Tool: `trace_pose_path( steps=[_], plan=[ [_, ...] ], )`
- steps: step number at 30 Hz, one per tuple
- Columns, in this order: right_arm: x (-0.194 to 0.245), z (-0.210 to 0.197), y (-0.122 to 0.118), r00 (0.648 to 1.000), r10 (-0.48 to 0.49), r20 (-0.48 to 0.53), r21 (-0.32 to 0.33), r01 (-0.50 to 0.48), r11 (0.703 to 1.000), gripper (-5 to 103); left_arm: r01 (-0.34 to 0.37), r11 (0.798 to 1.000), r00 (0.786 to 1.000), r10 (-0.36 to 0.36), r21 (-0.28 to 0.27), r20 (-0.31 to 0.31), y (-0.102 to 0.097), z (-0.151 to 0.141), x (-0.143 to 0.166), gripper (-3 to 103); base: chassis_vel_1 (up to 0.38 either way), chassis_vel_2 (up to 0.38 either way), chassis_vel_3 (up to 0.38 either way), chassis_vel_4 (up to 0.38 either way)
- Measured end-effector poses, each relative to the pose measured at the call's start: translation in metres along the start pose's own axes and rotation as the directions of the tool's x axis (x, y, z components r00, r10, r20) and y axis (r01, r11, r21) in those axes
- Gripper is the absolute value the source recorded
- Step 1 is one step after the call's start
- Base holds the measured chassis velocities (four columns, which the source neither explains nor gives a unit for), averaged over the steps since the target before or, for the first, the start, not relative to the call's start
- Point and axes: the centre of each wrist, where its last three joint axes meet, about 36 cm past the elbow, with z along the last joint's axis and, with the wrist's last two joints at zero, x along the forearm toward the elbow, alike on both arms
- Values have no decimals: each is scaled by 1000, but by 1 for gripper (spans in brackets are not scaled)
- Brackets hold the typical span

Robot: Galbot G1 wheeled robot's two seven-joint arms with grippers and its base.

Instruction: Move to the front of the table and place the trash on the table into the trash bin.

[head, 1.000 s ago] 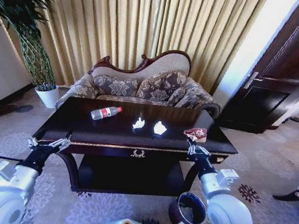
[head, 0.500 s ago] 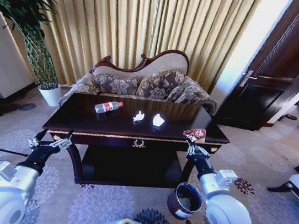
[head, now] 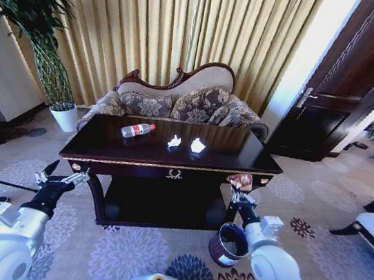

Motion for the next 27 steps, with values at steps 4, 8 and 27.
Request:
trace_pose_path(
  steps=[4,8,27],
  plan=[
    [-33,52,-28,989,69,-128,-64,-78,995,1,-4,1000,1000,4,0,4,1,0,1,100,0,0,0,0],
    [-42,72,-39,978,88,-188,-83,-105,991,1,-7,1000,1000,7,-3,4,1,0,0,100,0,0,0,0],
    [-127,192,-110,866,283,-413,31,-297,954,1,-14,1000,1000,14,-15,7,1,-2,-1,100,0,0,0,0]
  ],
)
